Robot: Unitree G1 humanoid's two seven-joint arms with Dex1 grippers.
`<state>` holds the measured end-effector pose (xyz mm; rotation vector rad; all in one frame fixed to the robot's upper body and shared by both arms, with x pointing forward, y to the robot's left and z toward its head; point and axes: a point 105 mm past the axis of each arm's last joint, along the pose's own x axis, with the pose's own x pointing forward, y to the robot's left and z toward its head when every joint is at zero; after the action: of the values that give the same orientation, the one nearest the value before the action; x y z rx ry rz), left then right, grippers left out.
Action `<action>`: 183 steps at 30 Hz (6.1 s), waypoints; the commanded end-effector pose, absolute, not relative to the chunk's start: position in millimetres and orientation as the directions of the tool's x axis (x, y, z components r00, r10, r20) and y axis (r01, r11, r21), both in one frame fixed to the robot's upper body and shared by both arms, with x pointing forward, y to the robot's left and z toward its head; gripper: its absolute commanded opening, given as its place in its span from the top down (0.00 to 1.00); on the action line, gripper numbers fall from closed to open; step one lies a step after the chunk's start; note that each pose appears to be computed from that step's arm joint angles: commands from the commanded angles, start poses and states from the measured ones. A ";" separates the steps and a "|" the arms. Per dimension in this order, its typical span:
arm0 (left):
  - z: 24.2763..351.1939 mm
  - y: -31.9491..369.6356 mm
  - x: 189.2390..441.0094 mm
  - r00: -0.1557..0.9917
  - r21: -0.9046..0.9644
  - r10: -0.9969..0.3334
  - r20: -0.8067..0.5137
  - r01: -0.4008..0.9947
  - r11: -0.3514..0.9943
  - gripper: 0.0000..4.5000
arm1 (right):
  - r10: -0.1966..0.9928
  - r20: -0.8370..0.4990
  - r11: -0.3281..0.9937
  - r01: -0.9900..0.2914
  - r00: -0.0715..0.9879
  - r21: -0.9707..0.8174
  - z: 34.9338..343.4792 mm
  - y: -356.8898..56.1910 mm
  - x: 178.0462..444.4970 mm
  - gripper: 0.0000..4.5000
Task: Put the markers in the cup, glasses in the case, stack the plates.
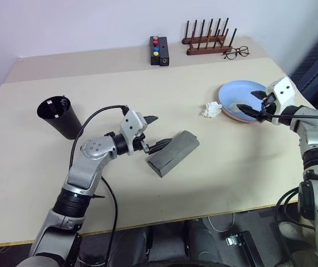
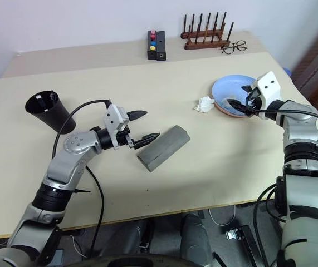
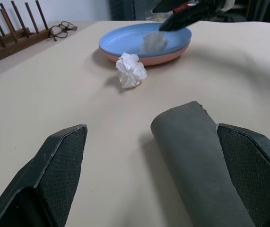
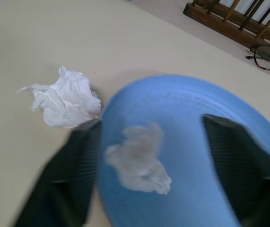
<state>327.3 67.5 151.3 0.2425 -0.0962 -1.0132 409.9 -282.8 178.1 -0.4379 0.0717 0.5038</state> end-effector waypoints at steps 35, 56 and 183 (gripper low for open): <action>167.6 105.3 299.9 0.696 0.270 -0.718 -0.010 0.694 0.668 0.00 | 0.706 -0.174 0.605 -0.712 0.687 -0.356 161.3 -177.8 427.7 0.13; 167.5 103.7 294.7 0.695 0.275 -0.719 -0.022 0.695 0.664 0.00 | 0.608 -0.266 0.617 -0.656 0.748 -0.435 139.1 -188.3 432.0 0.32; 137.2 166.0 246.5 0.764 0.161 -0.645 0.029 0.633 0.757 0.00 | 0.701 -0.218 0.610 -0.729 0.679 -0.310 187.6 -269.0 328.1 0.00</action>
<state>255.4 163.7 121.9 0.1185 -0.0228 -0.6763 336.9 -267.8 159.9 -0.3614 0.1475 0.8265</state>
